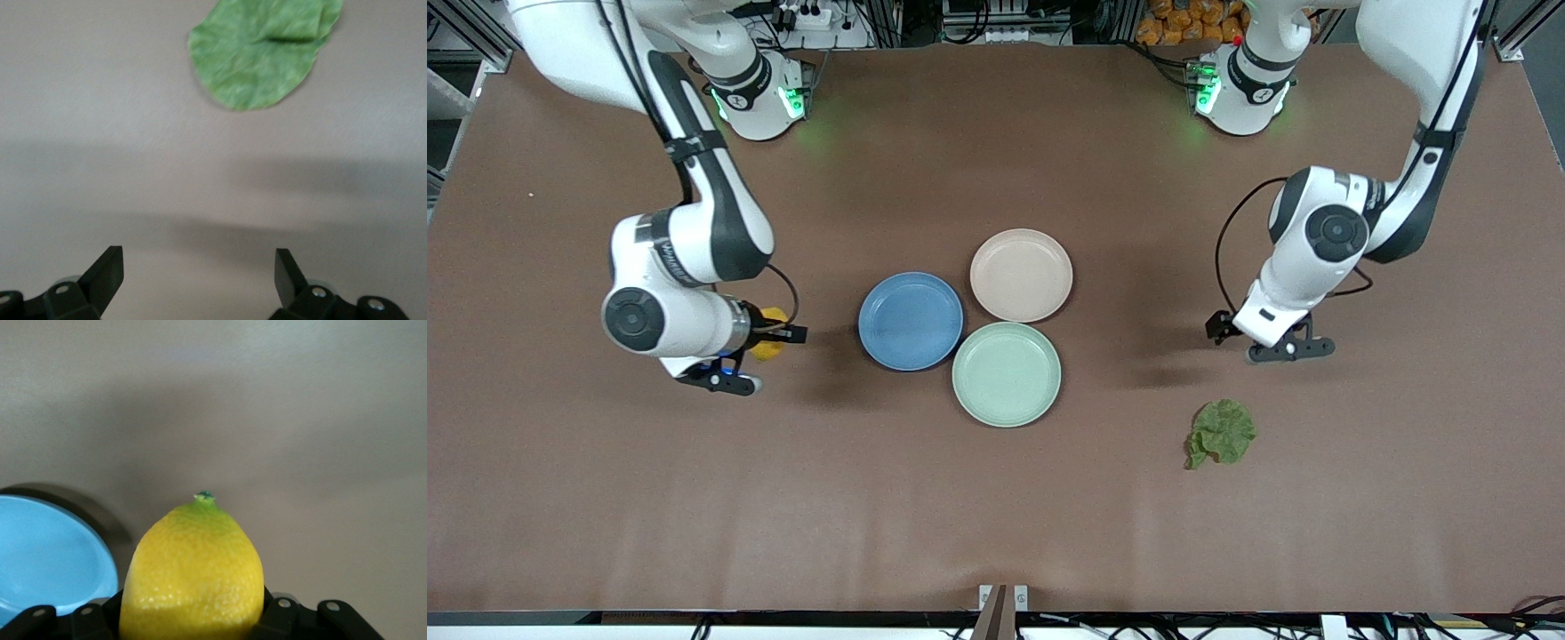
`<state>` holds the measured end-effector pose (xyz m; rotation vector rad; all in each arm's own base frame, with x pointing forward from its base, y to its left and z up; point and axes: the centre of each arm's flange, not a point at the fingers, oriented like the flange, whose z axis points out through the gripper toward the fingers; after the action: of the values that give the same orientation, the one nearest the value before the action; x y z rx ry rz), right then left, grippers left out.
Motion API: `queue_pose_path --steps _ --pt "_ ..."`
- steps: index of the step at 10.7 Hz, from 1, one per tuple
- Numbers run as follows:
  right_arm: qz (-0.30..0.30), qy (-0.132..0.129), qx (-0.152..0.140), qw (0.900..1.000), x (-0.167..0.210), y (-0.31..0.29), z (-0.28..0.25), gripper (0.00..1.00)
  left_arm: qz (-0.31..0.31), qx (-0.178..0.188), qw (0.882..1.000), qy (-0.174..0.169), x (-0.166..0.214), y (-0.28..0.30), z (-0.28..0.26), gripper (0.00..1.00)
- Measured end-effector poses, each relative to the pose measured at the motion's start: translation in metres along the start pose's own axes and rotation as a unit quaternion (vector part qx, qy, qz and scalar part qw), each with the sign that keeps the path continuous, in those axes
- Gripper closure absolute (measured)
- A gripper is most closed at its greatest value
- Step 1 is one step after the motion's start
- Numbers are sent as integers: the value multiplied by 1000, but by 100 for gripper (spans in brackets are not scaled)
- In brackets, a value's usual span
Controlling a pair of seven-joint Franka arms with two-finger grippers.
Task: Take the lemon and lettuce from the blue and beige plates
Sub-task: 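Release the lettuce on the table and raise the left gripper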
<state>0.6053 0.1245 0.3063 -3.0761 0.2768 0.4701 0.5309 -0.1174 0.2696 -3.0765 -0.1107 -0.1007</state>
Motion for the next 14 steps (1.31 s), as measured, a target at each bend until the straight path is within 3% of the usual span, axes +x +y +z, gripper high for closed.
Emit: queue_pose_path --steps 6,8,11,14 --pt "-31 -7 -6 999 17 81 -14 42 3 15 1000 -13 -51 -16 -7 0" --pt "-37 5 -5 999 16 85 -3 42 5 19 1000 -13 -65 -20 -10 0" --pt "-51 30 -7 998 8 100 26 42 32 19 999 5 -60 -19 -34 0" --pt "-68 48 -9 996 2 127 51 42 60 46 997 -27 -36 -23 -83 0"
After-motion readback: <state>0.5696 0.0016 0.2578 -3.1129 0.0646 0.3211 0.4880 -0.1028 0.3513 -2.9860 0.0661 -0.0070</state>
